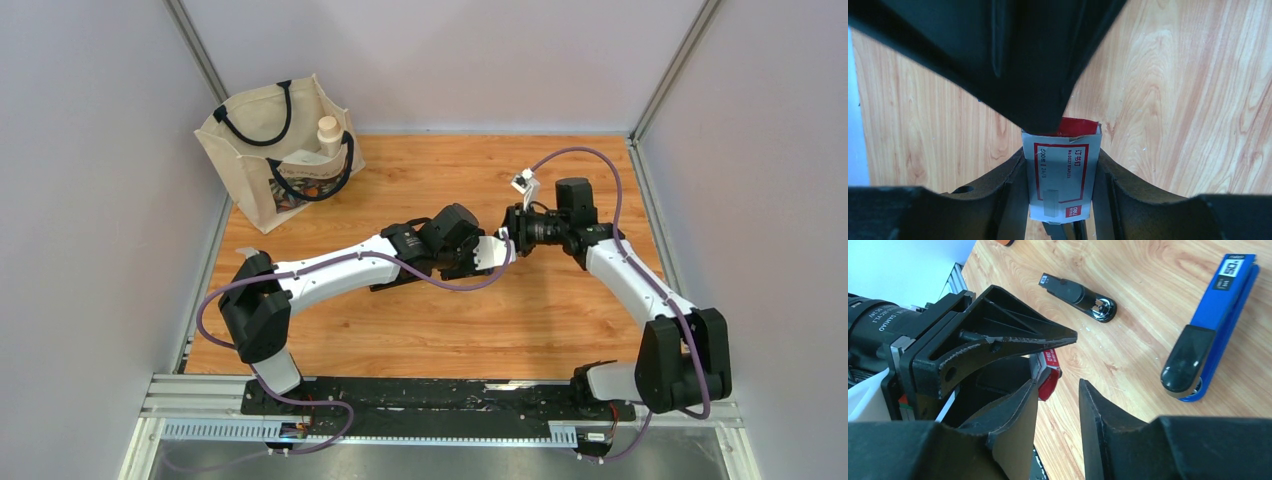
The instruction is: Load the staples into the stapler
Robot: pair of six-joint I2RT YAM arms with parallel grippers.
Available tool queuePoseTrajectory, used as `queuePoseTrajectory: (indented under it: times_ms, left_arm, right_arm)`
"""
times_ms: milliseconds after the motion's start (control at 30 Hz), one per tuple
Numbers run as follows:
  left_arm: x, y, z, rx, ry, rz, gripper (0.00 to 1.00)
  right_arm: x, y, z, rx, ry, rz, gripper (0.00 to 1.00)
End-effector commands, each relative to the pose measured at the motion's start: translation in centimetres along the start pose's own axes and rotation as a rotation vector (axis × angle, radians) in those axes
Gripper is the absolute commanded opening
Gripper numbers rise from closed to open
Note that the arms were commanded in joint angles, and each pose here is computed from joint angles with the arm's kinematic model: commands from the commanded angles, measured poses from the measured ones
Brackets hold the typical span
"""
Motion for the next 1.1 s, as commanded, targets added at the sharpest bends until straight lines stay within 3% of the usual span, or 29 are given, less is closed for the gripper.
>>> queuePoseTrajectory:
  times_ms: [0, 567, 1067]
  left_arm:
    - [1.11, 0.78, 1.35, 0.022, -0.039, 0.027, 0.33]
    - [1.38, 0.62, 1.42, 0.004, -0.052, 0.042, 0.33]
    - [1.39, 0.4, 1.67, -0.005, -0.06, 0.048, 0.33]
  right_arm:
    - [0.46, 0.61, -0.77, 0.02, 0.009, 0.06, 0.38]
    - [0.38, 0.64, -1.22, 0.007, 0.012, 0.127, 0.25]
    - [0.91, -0.04, -0.86, 0.015, 0.002, 0.109, 0.25]
Point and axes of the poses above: each gripper's point midway between its finger pads, its own z axis back along the fingers, its own y axis along the line the jaws close on, x = y × z, the point moved 6 cm from there along z, back along the fingers, and after that the axes turned 12 degrees about -z, right-handed, at the moved point
